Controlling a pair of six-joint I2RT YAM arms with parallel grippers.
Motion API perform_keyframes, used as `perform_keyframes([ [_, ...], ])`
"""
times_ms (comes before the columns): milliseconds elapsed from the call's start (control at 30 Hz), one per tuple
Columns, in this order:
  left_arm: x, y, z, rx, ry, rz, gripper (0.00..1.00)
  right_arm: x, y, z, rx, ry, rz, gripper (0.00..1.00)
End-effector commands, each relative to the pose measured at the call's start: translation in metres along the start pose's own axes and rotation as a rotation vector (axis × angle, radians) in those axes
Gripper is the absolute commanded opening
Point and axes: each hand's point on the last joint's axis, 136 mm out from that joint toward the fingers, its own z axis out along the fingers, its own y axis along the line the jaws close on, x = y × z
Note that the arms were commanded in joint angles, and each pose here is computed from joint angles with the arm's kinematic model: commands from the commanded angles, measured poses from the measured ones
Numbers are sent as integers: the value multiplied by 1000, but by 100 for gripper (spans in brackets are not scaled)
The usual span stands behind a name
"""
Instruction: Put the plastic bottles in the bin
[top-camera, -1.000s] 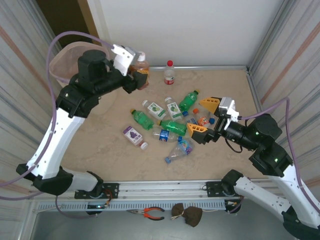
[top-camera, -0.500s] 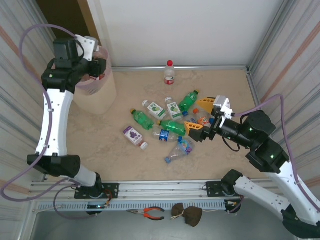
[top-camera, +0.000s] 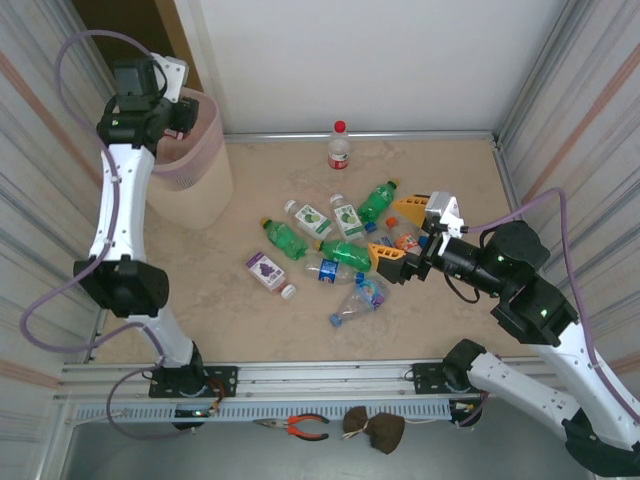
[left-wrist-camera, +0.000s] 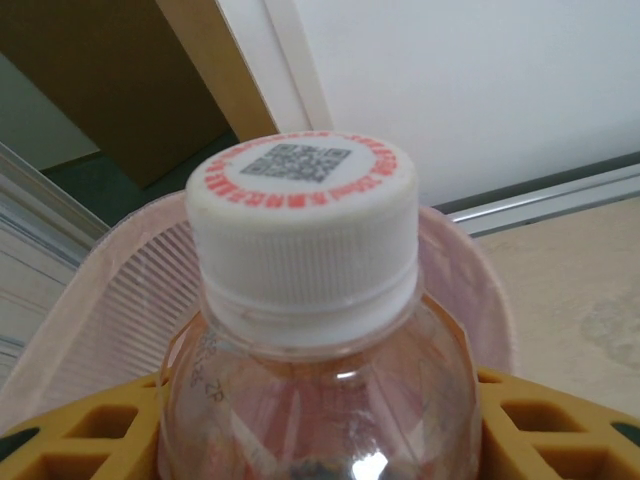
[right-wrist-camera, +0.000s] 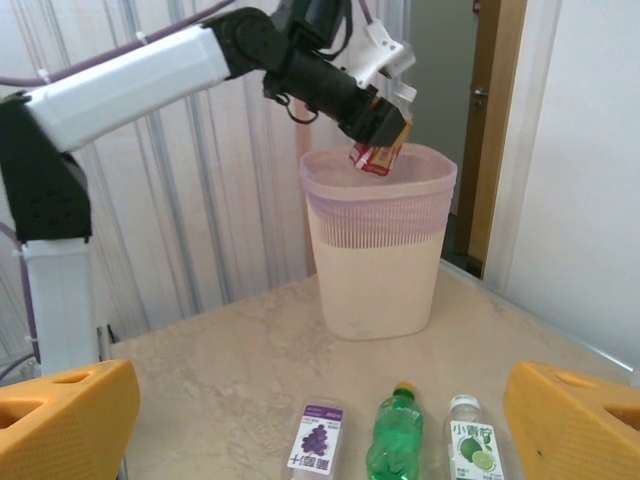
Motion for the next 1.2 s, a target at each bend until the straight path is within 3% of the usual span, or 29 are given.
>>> perform_keyframes([
  [0,1,5,14,-27,33,60,49,-5,1,-5,11,-10,-27,93],
  [500,94,-61,69,300,378,-36,46,1,3,3,-18,5,-16,93],
  [733,108,-91,75,490,424,-197,45,7,1,4,-11,14,-9,93],
  [933,90,-102,69,605,372,-340,44,9,0,4,-6,16,-3,93],
  [1067,84,-100,72,627,350,-391,45,10,0,3,-4,17,-3,93],
  [1167,97,-100,82,605,390,-395,45,10,0,3,0,16,0,93],
])
